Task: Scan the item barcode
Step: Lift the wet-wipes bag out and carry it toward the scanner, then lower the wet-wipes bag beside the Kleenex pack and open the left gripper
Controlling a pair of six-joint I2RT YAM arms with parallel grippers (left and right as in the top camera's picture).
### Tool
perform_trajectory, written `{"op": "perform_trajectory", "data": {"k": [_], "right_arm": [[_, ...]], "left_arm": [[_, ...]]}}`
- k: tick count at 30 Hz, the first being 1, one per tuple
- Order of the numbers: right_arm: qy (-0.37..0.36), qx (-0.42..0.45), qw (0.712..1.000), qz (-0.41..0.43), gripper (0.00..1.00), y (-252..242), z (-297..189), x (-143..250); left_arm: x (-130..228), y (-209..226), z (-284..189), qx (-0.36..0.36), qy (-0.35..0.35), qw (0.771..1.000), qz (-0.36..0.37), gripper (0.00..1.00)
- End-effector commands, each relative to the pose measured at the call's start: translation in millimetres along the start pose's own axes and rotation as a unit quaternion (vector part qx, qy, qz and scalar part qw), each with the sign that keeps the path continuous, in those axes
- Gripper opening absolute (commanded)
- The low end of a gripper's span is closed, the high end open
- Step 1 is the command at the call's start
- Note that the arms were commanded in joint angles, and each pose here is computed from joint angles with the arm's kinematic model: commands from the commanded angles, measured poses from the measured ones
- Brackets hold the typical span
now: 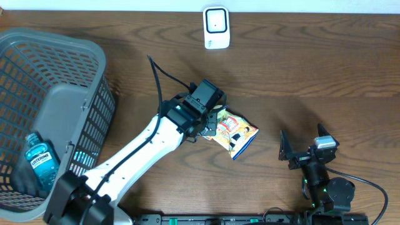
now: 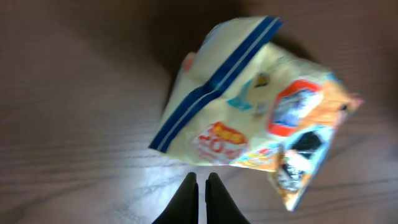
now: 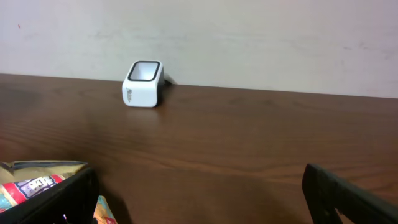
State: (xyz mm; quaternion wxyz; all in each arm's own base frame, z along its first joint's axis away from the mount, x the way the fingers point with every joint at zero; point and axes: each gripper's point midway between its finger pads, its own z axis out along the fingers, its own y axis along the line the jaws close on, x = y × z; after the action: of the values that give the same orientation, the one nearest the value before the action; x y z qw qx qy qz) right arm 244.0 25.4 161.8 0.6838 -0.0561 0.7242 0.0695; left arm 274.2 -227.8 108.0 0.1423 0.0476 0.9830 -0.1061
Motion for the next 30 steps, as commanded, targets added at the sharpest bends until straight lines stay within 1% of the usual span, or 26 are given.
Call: {"op": "perform_trajectory", "data": {"k": [1,3,6,13,19,21,24,26,30], "right_arm": [[0.003,0.002,1.000,-0.005,0.99,-0.6,0.2,1.9],[0.003,0.002,1.000,-0.005,0.99,-0.5,0.2,1.9],[0.003,0.002,1.000,-0.005,0.99,-0.5,0.2,1.9],[0.003,0.002,1.000,-0.005,0.99,-0.6,0.2,1.9],[0.003,0.002,1.000,-0.005,0.99,-0.6,0.2,1.9],[0.003,0.002,1.000,-0.005,0.99,-0.5,0.2,1.9],[0.003,0.002,1.000,-0.005,0.99,-0.6,0.2,1.9],[0.003,0.002,1.000,-0.005,0.99,-0.6,0.2,1.9],[0.003,0.002,1.000,-0.005,0.99,-0.6,0.2,1.9]], "left_arm": [[20.6,19.3,14.8,-0.044,0.042,0.997,-0.042,0.08],[31.7,26.8,12.7,-0.062,0.062,0.994,-0.060,0.07],[34.3,28.6,12.6,-0.066,0.067,0.994,-0.061,0.07],[8.2,8.4,35.0,-0.011,0.001,0.998,-0.060,0.08],[4.0,-2.1,65.5,0.005,-0.001,0.998,-0.055,0.07],[1.6,-16.4,75.0,0.038,0.003,0.998,-0.049,0.07],[-4.4,-54.2,79.1,0.134,0.008,0.991,-0.017,0.07],[-12.6,-74.9,74.0,0.187,-0.007,0.982,0.014,0.07],[-29.1,-85.5,59.9,0.206,-0.043,0.976,0.052,0.07]]}}
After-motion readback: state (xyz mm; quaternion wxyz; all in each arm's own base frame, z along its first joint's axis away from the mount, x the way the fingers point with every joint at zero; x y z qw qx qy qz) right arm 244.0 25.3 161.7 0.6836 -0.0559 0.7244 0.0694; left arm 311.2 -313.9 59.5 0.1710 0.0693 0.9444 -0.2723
